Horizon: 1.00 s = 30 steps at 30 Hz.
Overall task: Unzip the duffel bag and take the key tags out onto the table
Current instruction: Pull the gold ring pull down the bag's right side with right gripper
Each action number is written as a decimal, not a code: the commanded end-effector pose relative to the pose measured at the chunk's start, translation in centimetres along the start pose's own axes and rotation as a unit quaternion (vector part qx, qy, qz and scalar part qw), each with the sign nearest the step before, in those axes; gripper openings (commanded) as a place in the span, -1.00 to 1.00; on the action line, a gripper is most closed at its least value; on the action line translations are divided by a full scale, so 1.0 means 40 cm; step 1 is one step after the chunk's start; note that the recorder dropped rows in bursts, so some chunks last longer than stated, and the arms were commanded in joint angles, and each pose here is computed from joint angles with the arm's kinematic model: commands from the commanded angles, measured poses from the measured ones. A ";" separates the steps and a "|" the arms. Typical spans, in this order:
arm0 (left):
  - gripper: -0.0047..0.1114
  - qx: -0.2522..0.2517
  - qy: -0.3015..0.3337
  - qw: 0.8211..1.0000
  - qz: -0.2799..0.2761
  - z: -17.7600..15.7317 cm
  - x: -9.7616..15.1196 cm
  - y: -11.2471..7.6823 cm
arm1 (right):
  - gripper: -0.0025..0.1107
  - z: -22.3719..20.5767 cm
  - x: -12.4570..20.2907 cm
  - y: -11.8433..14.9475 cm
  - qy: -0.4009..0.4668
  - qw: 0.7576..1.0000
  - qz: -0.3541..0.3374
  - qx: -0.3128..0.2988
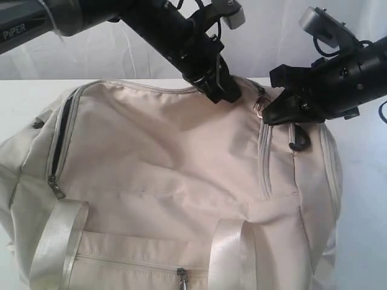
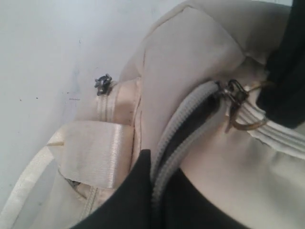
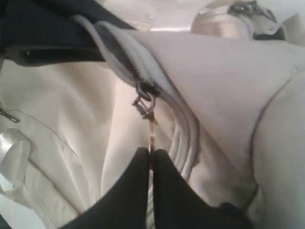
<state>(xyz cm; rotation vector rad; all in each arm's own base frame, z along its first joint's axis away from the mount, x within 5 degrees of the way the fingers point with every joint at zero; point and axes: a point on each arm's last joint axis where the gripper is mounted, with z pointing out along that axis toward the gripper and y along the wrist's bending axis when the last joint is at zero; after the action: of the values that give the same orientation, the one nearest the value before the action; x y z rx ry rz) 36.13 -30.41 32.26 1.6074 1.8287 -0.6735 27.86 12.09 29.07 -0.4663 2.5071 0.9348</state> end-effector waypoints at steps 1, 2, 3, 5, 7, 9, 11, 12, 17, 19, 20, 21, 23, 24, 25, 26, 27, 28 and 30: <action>-0.92 -0.012 -0.057 0.998 -0.018 -0.012 -0.043 -0.014 | -0.96 -0.002 0.015 -0.007 0.032 0.999 -0.010 0.005; -0.92 -0.016 -0.062 0.998 -0.020 -0.016 -0.045 -0.011 | -0.96 -0.002 0.018 -0.017 0.039 0.999 -0.006 0.026; -0.92 -0.016 -0.063 0.998 -0.020 -0.016 -0.046 -0.011 | -0.96 -0.003 0.019 -0.020 0.041 0.999 -0.004 0.033; -0.92 -0.023 -0.066 0.997 -0.020 -0.032 -0.046 -0.006 | -0.96 -0.005 0.024 -0.023 0.049 0.998 0.003 0.043; -0.92 -0.038 -0.077 0.996 -0.019 -0.052 -0.053 -0.001 | -0.96 -0.004 0.034 -0.025 0.051 0.998 0.006 0.044; -0.92 -0.048 -0.087 0.995 -0.019 -0.078 -0.059 0.003 | -0.96 -0.003 0.044 -0.030 0.044 0.998 0.007 0.053; -0.92 -0.052 -0.087 0.995 -0.016 -0.099 -0.060 0.003 | -0.96 -0.005 0.048 -0.034 0.046 0.997 -0.001 0.063; -0.92 -0.054 -0.088 0.995 -0.016 -0.105 -0.061 0.003 | -0.96 -0.005 0.048 -0.034 0.046 0.997 -0.001 0.063; -0.92 -0.076 -0.103 0.992 -0.017 -0.147 -0.066 0.012 | -0.96 -0.011 0.052 -0.031 0.051 0.997 0.005 0.066; -0.92 -0.082 -0.107 0.991 -0.016 -0.161 -0.068 0.014 | -0.96 -0.016 0.052 -0.027 0.048 0.997 0.003 0.066; -0.92 -0.083 -0.108 0.991 -0.016 -0.164 -0.069 0.013 | -0.96 -0.017 0.052 -0.026 0.047 0.997 0.002 0.066; -0.92 -0.087 -0.110 0.990 -0.017 -0.173 -0.070 0.014 | -0.96 -0.022 0.052 -0.023 0.044 0.997 0.000 0.066; -0.92 -0.090 -0.110 0.990 -0.019 -0.176 -0.066 0.018 | -0.96 -0.031 0.055 -0.015 0.044 0.997 -0.003 0.063; -0.92 -0.090 -0.110 0.990 -0.019 -0.176 -0.066 0.018 | -0.96 -0.035 0.056 -0.011 0.045 0.997 -0.004 0.062; -0.92 -0.090 -0.110 0.990 -0.019 -0.176 -0.066 0.018 | -0.96 -0.039 0.059 -0.008 0.046 0.997 -0.005 0.060; -0.92 -0.090 -0.110 0.990 -0.019 -0.176 -0.066 0.018 | -0.96 -0.042 0.062 -0.005 0.045 0.997 -0.007 0.060; -0.92 -0.090 -0.110 0.990 -0.019 -0.176 -0.066 0.018 | -0.96 -0.046 0.065 -0.002 0.044 0.997 -0.008 0.060; -0.92 -0.091 -0.108 0.990 -0.018 -0.176 -0.066 0.019 | -0.96 -0.050 0.071 0.001 0.043 0.997 -0.008 0.060; -0.92 -0.092 -0.104 0.990 -0.017 -0.174 -0.063 0.021 | -0.96 -0.060 0.080 0.007 0.038 0.997 -0.011 0.060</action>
<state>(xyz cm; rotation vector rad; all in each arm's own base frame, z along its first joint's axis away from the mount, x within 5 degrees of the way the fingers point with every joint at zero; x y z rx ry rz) 36.54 -28.31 35.04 1.4928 1.7978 -0.6386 25.46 10.81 29.73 -0.4400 2.5513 0.8208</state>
